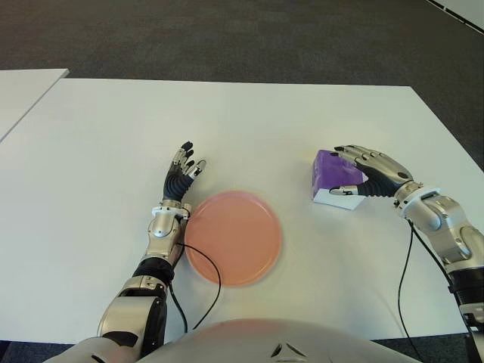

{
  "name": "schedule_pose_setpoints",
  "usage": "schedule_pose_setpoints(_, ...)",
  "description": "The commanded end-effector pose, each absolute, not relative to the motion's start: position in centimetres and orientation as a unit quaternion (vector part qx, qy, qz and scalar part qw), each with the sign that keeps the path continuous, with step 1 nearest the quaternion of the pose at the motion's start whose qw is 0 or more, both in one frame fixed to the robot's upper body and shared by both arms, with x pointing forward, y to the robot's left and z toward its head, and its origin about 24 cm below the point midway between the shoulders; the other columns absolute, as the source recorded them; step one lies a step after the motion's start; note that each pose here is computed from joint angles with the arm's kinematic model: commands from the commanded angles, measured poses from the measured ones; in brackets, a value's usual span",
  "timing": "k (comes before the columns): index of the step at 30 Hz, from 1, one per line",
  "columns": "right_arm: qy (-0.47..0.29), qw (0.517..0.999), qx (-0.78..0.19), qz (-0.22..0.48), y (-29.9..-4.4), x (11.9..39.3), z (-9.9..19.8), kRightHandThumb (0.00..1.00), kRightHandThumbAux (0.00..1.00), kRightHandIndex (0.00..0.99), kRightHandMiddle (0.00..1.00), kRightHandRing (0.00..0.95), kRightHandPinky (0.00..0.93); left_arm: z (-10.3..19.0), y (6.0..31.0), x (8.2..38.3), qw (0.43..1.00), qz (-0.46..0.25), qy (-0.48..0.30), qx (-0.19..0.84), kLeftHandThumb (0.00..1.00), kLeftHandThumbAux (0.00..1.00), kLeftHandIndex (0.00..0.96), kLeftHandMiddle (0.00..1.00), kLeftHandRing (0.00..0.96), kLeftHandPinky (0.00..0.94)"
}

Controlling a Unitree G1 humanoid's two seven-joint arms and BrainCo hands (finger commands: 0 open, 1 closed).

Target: Put the tissue paper into the plate.

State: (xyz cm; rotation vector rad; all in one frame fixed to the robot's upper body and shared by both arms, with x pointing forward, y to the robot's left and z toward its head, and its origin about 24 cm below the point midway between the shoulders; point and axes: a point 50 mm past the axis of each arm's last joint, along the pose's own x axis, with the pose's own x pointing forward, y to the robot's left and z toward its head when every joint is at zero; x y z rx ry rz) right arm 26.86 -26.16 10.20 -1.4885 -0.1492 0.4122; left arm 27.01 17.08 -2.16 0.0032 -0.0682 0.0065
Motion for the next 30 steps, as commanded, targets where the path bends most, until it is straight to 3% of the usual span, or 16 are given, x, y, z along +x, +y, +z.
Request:
schedule_pose_setpoints(1, -0.075, 0.715, -0.665, 0.201, -26.09, 27.0, 9.44, 0.305, 0.229, 0.0, 0.0, 0.0, 0.0, -6.47, 17.27, 23.02, 0.998, 0.006, 0.068, -0.001, 0.0, 0.593, 0.0, 0.0, 0.0, 0.0)
schedule_pose_setpoints(30, -0.081, 0.715, -0.664, 0.203, -26.21, 27.11, 9.33, 0.289, 0.238, 0.0, 0.0, 0.0, 0.0, -6.5, 17.29, 23.02, 0.998, 0.005, 0.068, -0.003, 0.0, 0.582, 0.0, 0.0, 0.0, 0.0)
